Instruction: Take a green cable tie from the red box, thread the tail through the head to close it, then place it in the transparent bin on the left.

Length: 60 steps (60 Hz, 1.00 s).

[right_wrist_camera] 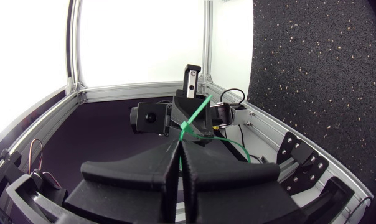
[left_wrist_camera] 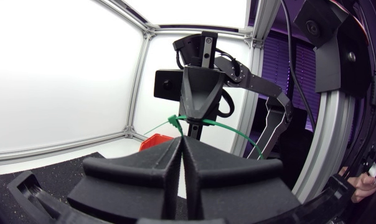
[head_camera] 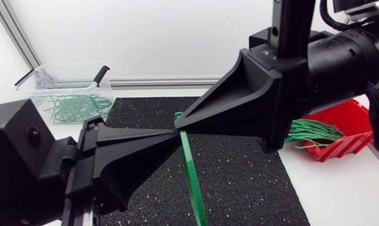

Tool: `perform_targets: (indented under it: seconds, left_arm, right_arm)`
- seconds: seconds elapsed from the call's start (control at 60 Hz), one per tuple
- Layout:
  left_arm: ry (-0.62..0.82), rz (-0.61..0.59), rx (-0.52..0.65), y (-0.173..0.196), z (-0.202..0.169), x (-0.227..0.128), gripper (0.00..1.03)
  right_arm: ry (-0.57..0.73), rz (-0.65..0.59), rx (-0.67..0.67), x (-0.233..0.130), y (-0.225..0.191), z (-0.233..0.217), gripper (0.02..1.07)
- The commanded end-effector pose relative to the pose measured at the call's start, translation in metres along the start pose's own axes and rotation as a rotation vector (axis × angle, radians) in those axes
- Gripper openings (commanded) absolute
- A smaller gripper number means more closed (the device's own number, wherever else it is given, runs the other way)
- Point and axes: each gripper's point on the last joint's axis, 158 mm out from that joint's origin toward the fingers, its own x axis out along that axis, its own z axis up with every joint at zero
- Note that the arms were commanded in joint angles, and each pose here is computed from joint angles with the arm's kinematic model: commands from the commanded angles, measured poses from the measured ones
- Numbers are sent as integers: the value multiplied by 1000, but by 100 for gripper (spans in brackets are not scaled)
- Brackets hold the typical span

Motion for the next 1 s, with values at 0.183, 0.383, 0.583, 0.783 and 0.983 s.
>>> perform_targets:
  seconds: [0.183, 0.383, 0.583, 0.783, 0.983]
  left_arm:
    - [-17, -2, 55, 2, 1, -2, 4]
    - [-16, 70, 88, 27, 2, -3, 4]
    - [23, 75, 162, 35, -10, -3, 4]
    - [46, 62, 270, 32, -13, -2, 4]
    - [80, 45, 371, 31, -23, 3, 4]
  right_arm:
    - [-26, -6, 13, -4, -2, -1, 25]
    - [-31, 16, -37, -10, 11, -12, 49]
    - [-60, 18, -48, -14, 14, -1, 56]
    - [-103, 12, -73, -23, 5, 30, 56]
    - [-76, 26, -140, -35, -2, 57, 56]
